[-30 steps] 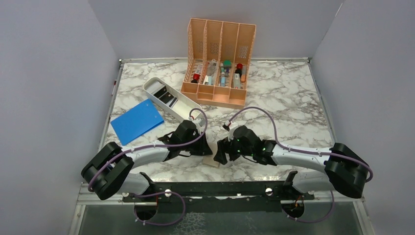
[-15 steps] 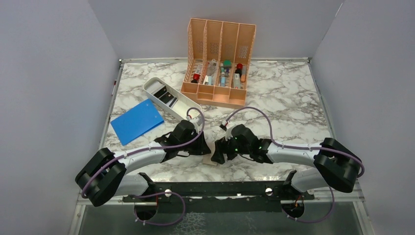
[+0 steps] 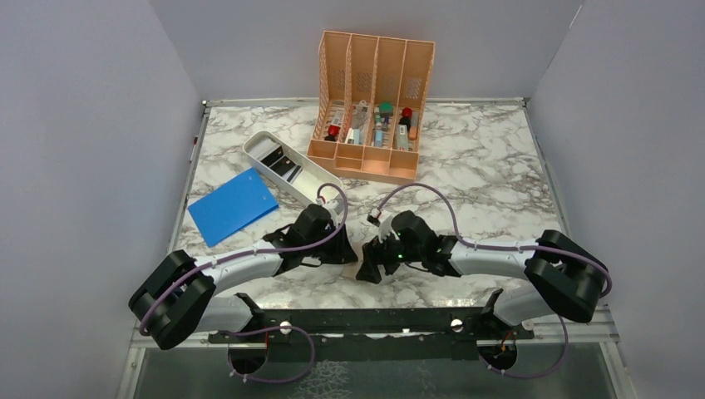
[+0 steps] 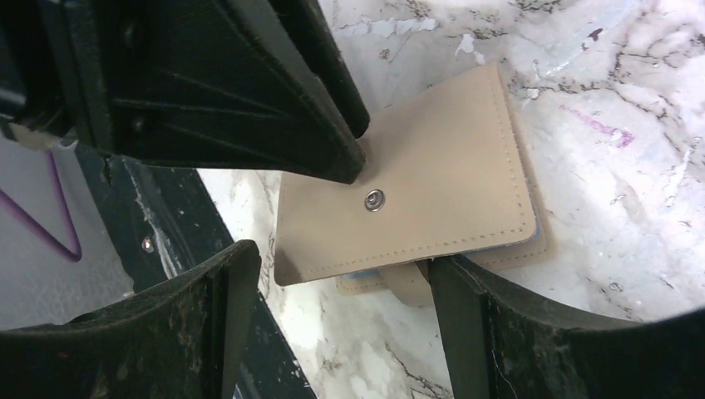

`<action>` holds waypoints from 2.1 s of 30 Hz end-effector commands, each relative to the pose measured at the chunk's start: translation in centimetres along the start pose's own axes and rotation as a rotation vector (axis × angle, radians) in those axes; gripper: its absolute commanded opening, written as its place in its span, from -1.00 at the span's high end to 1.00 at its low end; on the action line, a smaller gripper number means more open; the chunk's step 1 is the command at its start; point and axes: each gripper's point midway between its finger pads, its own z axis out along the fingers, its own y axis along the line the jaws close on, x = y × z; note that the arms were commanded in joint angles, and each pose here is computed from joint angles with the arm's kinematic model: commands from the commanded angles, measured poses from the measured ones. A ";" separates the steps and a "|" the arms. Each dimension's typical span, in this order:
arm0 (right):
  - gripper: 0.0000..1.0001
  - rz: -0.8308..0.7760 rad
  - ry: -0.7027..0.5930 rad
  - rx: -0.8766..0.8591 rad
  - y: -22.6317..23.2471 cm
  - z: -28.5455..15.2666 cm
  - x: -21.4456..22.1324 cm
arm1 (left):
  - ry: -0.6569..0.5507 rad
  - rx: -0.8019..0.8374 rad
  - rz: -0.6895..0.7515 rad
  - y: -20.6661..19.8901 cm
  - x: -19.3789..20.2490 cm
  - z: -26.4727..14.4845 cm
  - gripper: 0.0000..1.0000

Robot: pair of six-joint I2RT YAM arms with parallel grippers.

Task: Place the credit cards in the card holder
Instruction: Close the card holder at the center of the board.

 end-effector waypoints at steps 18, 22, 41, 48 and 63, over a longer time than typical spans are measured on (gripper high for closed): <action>-0.53 -0.003 0.041 -0.126 2.4 -2.6 2.1 | 0.003 -0.026 0.011 0.4 0.1 0.9 0.45; -0.52 0.001 0.053 -0.135 2.4 -2.8 2.6 | 0.007 -0.039 0.012 0.8 0.3 1.1 0.45; -0.16 0.510 0.054 0.337 -1.1 -6.0 1.1 | -0.002 -0.068 0.053 0.3 0.7 0.5 0.34; 0.19 0.567 0.060 0.370 -1.9 -6.2 2.8 | -0.015 -0.114 0.076 1.1 0.7 -0.1 0.15; 0.65 0.540 -0.002 0.210 -0.9 -3.8 2.5 | 0.015 -0.098 0.101 0.4 0.9 0.3 0.68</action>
